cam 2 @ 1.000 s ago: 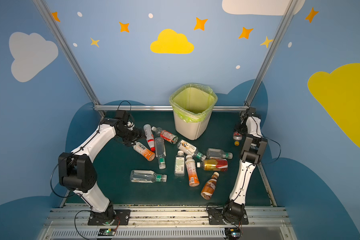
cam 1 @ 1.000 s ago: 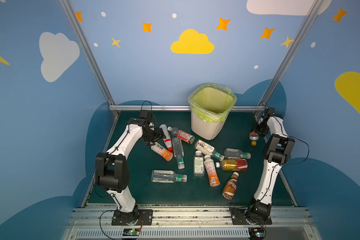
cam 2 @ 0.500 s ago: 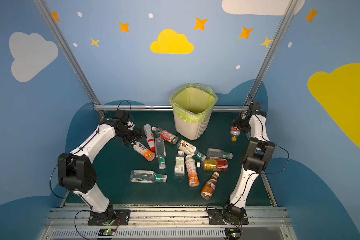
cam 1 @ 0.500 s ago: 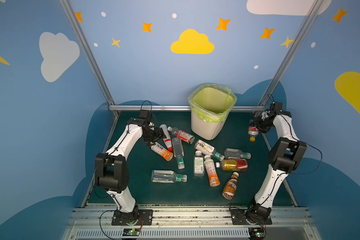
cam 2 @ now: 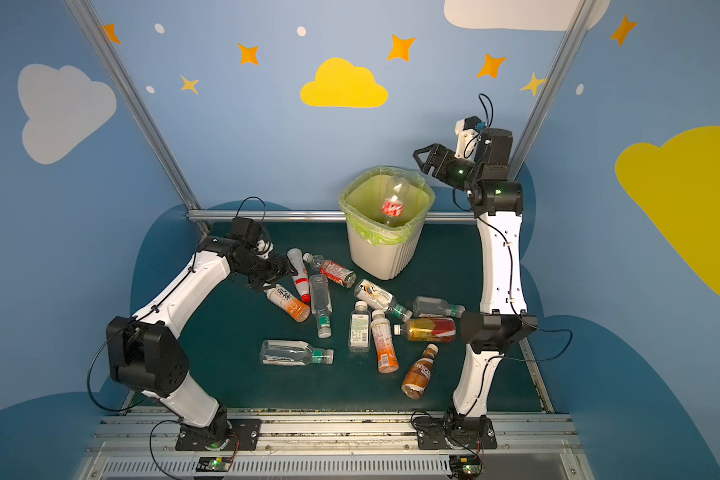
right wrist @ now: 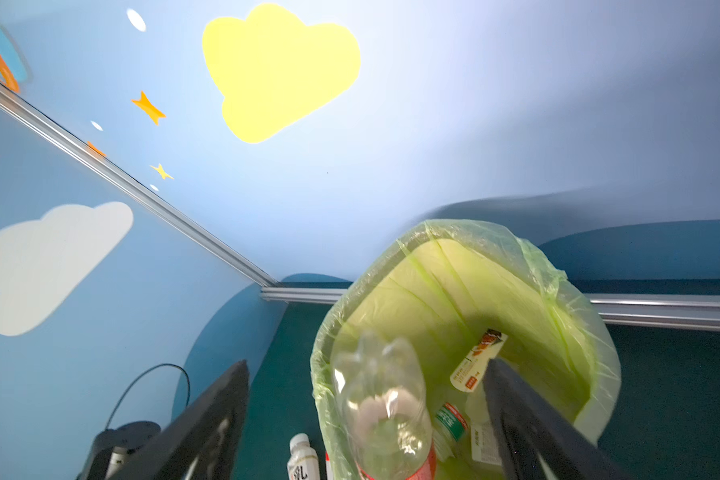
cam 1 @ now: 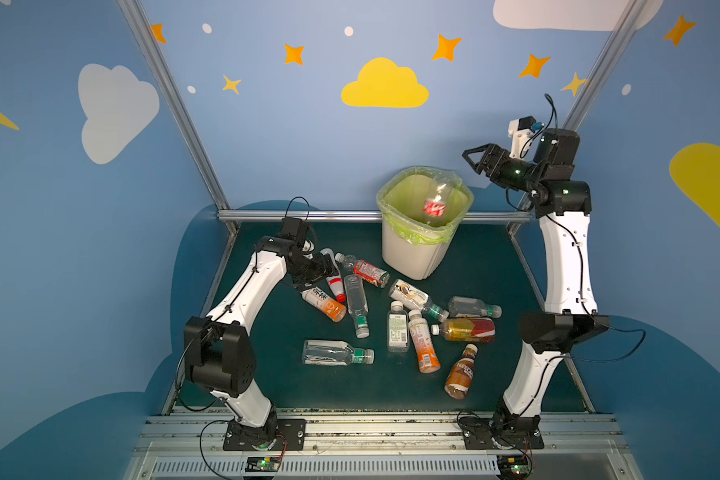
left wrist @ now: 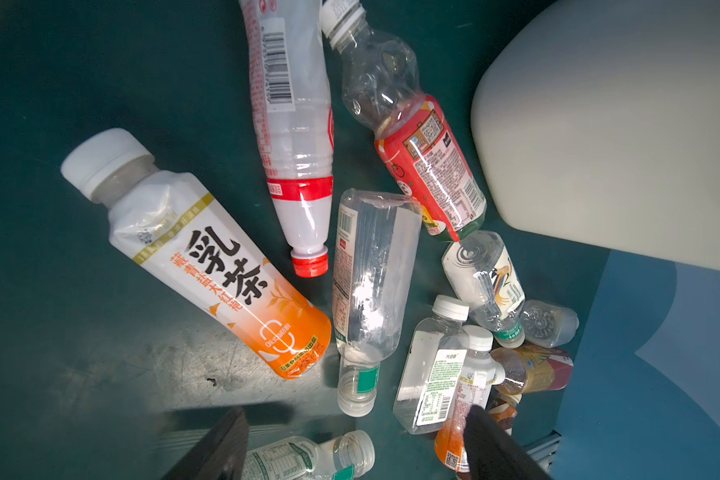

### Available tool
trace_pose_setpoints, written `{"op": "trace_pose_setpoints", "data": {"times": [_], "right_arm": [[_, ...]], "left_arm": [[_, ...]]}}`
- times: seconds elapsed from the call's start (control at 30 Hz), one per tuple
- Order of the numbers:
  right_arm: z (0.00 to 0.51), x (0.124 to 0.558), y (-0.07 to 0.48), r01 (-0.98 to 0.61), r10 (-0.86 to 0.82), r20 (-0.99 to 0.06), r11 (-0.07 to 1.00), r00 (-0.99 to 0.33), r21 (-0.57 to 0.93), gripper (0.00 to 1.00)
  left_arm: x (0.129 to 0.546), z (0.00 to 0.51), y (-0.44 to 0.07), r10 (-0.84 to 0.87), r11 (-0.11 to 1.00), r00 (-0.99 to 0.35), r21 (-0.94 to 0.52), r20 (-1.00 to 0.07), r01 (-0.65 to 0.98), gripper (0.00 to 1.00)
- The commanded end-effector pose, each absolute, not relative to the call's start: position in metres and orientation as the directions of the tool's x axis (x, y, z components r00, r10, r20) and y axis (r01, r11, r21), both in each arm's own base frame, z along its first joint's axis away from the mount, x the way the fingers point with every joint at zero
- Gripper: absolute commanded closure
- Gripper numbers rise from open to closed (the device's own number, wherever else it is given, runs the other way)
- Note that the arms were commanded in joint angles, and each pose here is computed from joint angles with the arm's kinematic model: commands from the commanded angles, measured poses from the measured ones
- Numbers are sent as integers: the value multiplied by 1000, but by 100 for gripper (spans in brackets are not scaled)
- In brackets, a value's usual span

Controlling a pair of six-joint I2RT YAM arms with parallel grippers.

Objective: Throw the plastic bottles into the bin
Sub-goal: 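Lift the clear bottle over the bin and open the right gripper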

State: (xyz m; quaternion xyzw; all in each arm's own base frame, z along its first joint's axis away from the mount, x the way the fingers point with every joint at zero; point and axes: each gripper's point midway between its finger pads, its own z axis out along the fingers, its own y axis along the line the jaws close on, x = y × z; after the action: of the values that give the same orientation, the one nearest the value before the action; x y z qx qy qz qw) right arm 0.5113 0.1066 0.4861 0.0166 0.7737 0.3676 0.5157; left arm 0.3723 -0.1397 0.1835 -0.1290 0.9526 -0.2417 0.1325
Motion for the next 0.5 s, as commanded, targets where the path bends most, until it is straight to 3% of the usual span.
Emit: {"op": "trace_pose_setpoints", "data": {"times": [0.0, 0.17, 0.47], "right_arm": [[467, 514, 87, -276, 472, -721, 704, -508, 655, 11], [452, 461, 63, -219, 482, -736, 745, -476, 630, 12], [331, 356, 88, -70, 234, -670, 917, -704, 394, 15]], "left_arm": [[355, 191, -146, -258, 874, -942, -467, -213, -134, 18], [333, 187, -167, -167, 894, -950, -448, -262, -34, 25], [311, 187, -208, -27, 893, -911, -420, -412, 163, 23]]}}
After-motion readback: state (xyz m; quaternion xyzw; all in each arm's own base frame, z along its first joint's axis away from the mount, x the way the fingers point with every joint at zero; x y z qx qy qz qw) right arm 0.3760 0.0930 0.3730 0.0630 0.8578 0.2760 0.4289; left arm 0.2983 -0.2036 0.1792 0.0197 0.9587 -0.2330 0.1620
